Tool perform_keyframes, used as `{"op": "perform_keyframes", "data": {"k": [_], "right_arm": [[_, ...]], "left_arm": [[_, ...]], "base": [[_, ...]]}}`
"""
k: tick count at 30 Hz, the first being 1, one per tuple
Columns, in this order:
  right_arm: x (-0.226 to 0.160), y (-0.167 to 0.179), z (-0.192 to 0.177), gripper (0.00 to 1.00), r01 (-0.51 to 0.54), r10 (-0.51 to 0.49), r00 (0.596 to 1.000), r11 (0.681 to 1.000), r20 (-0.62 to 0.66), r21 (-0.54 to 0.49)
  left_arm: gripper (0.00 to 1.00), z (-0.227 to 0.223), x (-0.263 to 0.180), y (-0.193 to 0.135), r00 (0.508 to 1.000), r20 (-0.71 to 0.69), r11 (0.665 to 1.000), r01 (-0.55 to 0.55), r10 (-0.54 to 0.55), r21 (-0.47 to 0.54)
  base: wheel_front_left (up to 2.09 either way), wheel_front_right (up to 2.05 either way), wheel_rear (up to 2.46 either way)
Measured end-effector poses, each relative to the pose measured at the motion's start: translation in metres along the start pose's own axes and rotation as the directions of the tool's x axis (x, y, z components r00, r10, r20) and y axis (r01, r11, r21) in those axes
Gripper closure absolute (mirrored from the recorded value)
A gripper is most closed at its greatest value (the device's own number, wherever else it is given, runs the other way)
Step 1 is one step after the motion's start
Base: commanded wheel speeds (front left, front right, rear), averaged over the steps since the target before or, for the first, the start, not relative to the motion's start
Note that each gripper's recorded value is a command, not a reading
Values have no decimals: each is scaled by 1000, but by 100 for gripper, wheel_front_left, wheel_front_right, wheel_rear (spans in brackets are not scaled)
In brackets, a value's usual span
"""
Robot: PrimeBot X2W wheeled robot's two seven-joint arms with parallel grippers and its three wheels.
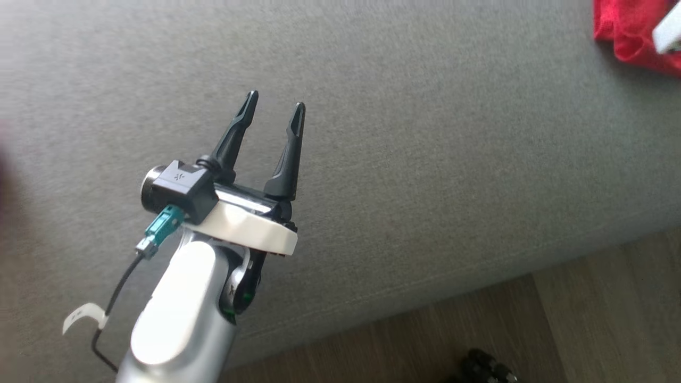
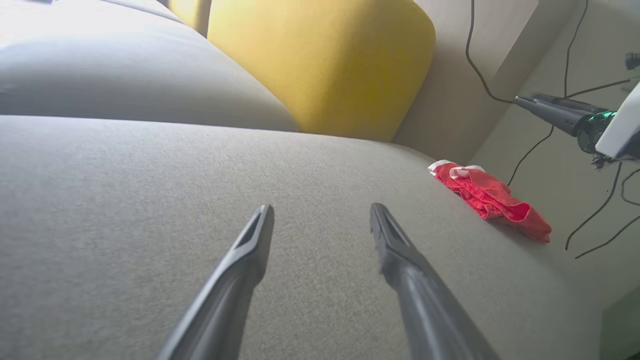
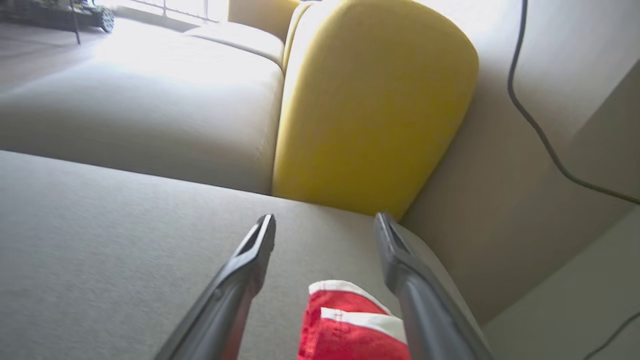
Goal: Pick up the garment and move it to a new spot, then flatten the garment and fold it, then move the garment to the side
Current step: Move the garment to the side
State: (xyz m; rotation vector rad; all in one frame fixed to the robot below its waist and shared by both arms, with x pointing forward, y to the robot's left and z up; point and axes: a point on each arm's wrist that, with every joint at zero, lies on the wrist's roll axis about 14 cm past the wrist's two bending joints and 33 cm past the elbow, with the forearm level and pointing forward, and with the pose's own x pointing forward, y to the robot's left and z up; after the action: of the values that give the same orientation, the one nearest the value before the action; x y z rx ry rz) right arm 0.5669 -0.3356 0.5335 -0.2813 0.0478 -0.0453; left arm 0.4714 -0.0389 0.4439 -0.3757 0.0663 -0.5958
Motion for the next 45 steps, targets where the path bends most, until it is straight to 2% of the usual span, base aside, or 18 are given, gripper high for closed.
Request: {"op": "perform_keyframes", "data": {"k": [6, 7, 13, 16, 24, 27, 28, 31, 33, 39, 45], "right_arm": [[-8, 61, 31, 0, -132, 124, 987, 988, 101, 82], [-8, 61, 31, 0, -132, 124, 987, 988, 101, 82], [-30, 126, 60, 0, -279, 251, 947, 952, 201, 123], [-41, 142, 68, 0, -294, 248, 940, 937, 232, 188], [-84, 180, 54, 0, -313, 248, 939, 902, 237, 296], [-106, 197, 48, 0, -328, 271, 933, 910, 237, 254], [-112, 199, 43, 0, -324, 272, 936, 915, 225, 241], [-129, 199, 24, 0, -282, 237, 955, 912, 179, 297], [-140, 202, 16, 0, -282, 244, 956, 917, 159, 283], [-152, 187, 15, 0, -229, 188, 969, 925, 159, 302], [-160, 187, 14, 0, -230, 186, 969, 918, 161, 325]], "left_arm": [[0, 38, -23, 14, 993, 72, 996, -92, 90, 17], [0, 38, -23, 14, 993, 72, 996, -92, 90, 17], [0, 69, -59, 30, 967, 136, 976, -217, 214, 12], [0, 81, -81, 41, 945, 163, 957, -290, 284, 17], [0, 93, -130, 56, 894, 190, 909, -416, 406, 13], [0, 92, -144, 61, 881, 188, 896, -445, 435, 14], [0, 91, -145, 60, 881, 186, 894, -447, 436, 20], [0, 90, -150, 60, 878, 183, 890, -454, 442, 31], [0, 87, -154, 60, 877, 177, 888, -459, 448, 30], [0, 85, -159, 57, 878, 171, 888, -459, 447, 34], [0, 83, -161, 55, 879, 166, 888, -458, 447, 34]], "base": [[0, 0, 0], [0, 0, 0], [0, 0, 0], [0, 0, 0], [0, 0, 0], [0, 0, 0], [0, 0, 0], [0, 0, 0], [0, 0, 0], [0, 0, 0], [0, 0, 0]]}}
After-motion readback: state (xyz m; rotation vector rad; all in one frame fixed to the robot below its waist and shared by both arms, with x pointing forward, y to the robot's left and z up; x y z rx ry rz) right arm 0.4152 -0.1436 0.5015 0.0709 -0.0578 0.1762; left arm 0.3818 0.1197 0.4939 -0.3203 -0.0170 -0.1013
